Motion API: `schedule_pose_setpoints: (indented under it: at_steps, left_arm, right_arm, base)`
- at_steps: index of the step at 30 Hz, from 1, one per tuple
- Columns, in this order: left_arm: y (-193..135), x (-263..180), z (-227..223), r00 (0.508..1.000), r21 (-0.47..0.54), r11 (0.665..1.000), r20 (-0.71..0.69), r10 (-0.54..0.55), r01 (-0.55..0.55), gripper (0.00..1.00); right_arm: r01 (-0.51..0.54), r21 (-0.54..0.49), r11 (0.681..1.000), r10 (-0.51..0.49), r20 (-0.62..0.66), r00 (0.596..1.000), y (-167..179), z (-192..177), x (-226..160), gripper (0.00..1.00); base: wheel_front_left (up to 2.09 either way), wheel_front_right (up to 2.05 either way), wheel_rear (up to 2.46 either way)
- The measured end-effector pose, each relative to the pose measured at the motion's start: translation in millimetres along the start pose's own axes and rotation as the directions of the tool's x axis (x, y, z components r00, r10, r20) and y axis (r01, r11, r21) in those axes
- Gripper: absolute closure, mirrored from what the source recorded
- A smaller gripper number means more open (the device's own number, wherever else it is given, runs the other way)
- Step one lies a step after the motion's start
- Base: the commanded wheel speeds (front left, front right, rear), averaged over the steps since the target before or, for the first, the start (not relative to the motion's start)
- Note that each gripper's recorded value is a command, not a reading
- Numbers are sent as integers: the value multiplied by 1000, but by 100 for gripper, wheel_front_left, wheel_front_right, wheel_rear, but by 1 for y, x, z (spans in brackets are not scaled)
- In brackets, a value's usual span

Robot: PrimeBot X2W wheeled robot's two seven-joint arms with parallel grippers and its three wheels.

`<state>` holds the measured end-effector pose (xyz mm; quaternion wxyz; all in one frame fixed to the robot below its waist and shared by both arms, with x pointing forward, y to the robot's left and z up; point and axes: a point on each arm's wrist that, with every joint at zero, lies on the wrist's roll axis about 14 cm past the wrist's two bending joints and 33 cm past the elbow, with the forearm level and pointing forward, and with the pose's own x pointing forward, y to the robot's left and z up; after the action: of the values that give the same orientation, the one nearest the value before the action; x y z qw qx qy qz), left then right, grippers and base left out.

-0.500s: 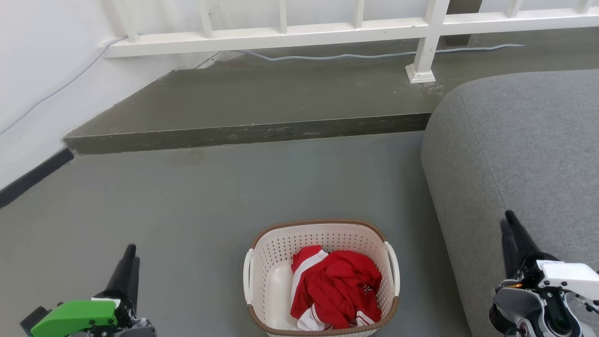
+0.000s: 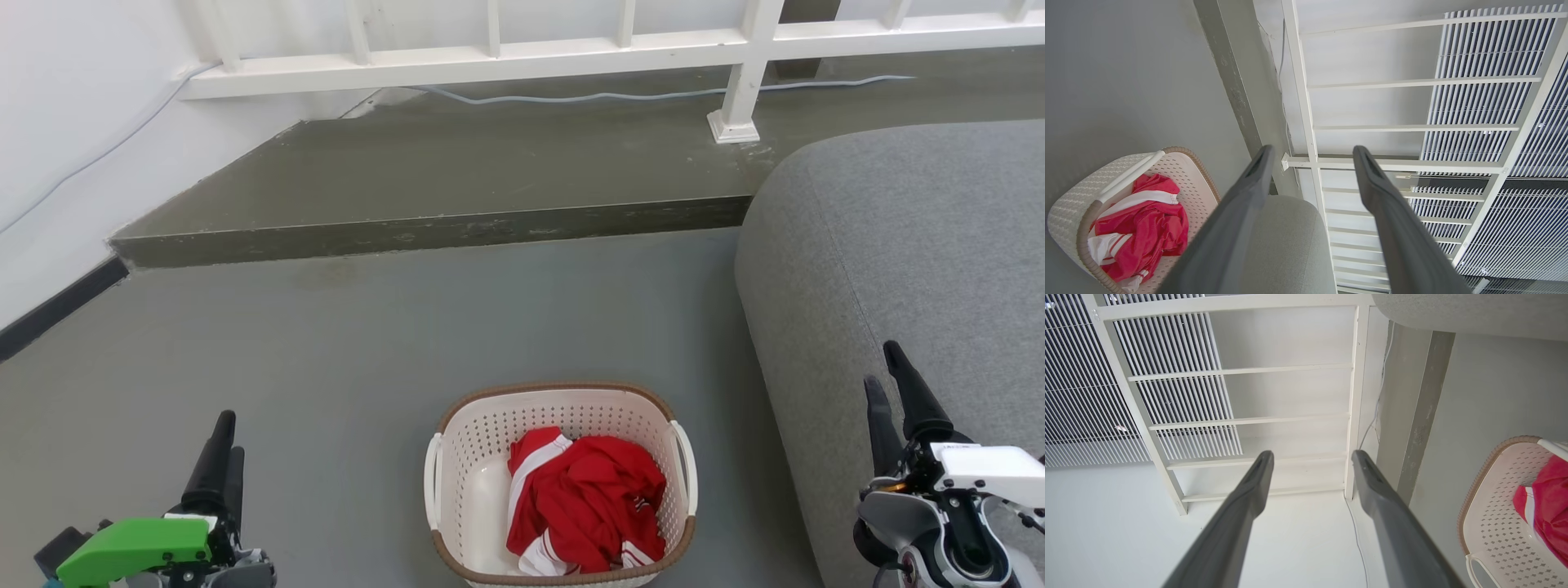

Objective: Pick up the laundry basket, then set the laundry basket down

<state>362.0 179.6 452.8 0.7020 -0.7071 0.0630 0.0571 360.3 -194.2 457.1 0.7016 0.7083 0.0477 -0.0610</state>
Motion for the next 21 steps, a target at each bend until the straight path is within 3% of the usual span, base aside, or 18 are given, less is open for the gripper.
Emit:
schedule_pose_setpoints:
  at_steps: [13,21]
  left_arm:
    - [-9,3,-4,1000,176,984,-12,-26,28,0]
    - [-17,4,-8,998,333,941,-28,-51,57,0]
  right_arm:
    - [-46,-114,992,48,10,999,16,-1,3,0]
    - [-83,-231,969,83,-10,997,28,-6,5,0]
  base:
    - [0,0,0]
    - [0,0,0]
